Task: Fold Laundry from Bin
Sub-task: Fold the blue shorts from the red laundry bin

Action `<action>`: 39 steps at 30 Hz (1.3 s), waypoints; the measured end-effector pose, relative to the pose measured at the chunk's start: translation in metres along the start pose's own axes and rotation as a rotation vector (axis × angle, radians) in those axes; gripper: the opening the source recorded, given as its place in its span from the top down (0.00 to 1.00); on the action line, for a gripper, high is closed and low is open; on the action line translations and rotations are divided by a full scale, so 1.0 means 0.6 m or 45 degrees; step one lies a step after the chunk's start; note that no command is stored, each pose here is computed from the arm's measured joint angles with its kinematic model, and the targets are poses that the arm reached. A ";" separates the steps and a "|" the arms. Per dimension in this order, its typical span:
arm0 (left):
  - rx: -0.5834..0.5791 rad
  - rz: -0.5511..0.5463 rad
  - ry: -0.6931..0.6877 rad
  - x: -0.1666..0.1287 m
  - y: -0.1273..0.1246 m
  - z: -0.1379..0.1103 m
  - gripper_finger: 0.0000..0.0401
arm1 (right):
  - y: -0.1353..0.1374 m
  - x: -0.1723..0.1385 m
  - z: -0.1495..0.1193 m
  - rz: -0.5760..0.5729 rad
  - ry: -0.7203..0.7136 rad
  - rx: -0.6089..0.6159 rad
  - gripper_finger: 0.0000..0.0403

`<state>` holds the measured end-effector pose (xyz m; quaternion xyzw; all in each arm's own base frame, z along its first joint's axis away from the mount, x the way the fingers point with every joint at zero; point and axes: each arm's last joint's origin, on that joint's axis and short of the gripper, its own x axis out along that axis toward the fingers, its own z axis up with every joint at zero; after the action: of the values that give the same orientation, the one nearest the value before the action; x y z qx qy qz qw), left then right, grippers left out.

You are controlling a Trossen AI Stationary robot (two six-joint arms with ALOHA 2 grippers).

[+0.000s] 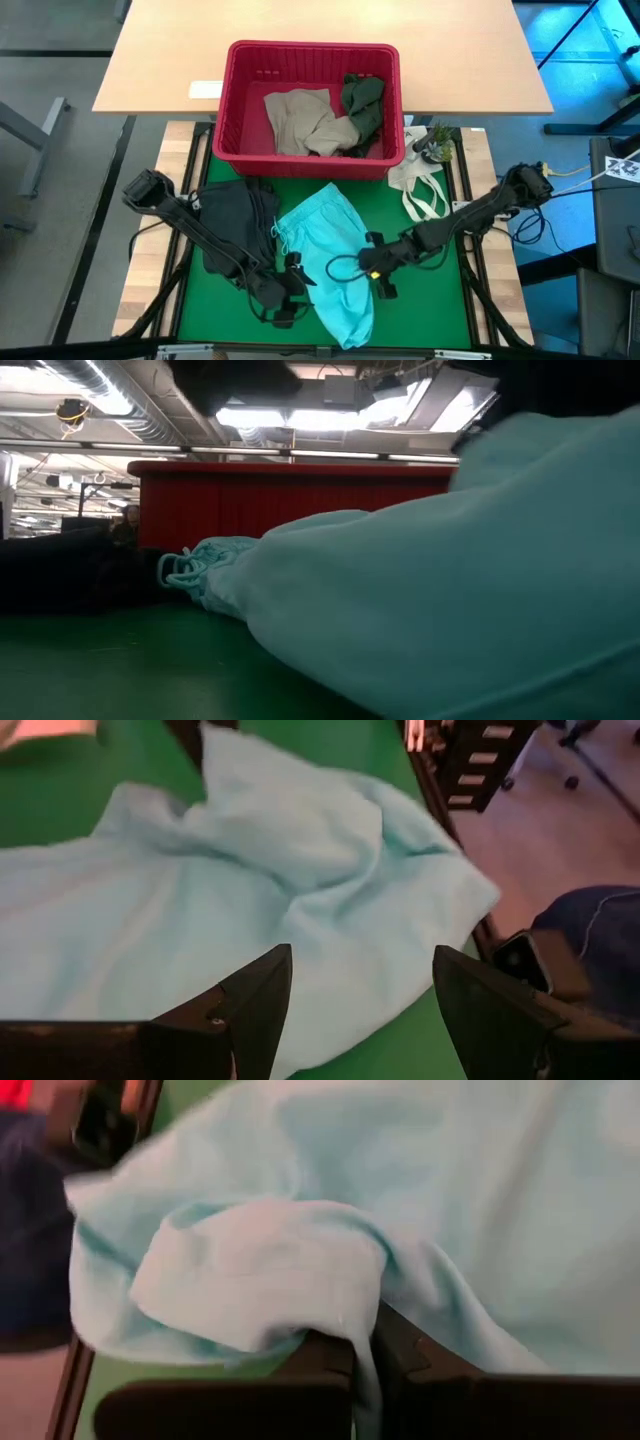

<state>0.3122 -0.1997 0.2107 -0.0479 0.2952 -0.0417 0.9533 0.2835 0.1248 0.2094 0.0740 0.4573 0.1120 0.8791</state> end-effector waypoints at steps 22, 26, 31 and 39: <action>0.030 -0.016 -0.031 -0.015 0.001 0.012 0.41 | -0.134 -0.022 0.070 -0.137 -0.345 0.252 0.99; 0.023 -0.029 -0.057 -0.027 0.002 0.022 0.41 | -0.158 -0.028 0.081 -0.162 -0.423 0.287 0.98; 0.042 -0.044 -0.104 -0.049 0.003 0.037 0.41 | -0.189 -0.038 0.088 -0.234 -0.486 0.301 0.99; 0.080 -0.018 -0.133 -0.069 0.007 0.048 0.41 | -0.234 -0.038 0.087 -0.341 -0.490 0.342 0.98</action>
<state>0.2947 -0.1891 0.2568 -0.0221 0.2430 -0.0553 0.9682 0.3319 -0.0181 0.2248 0.1487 0.2982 -0.0832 0.9392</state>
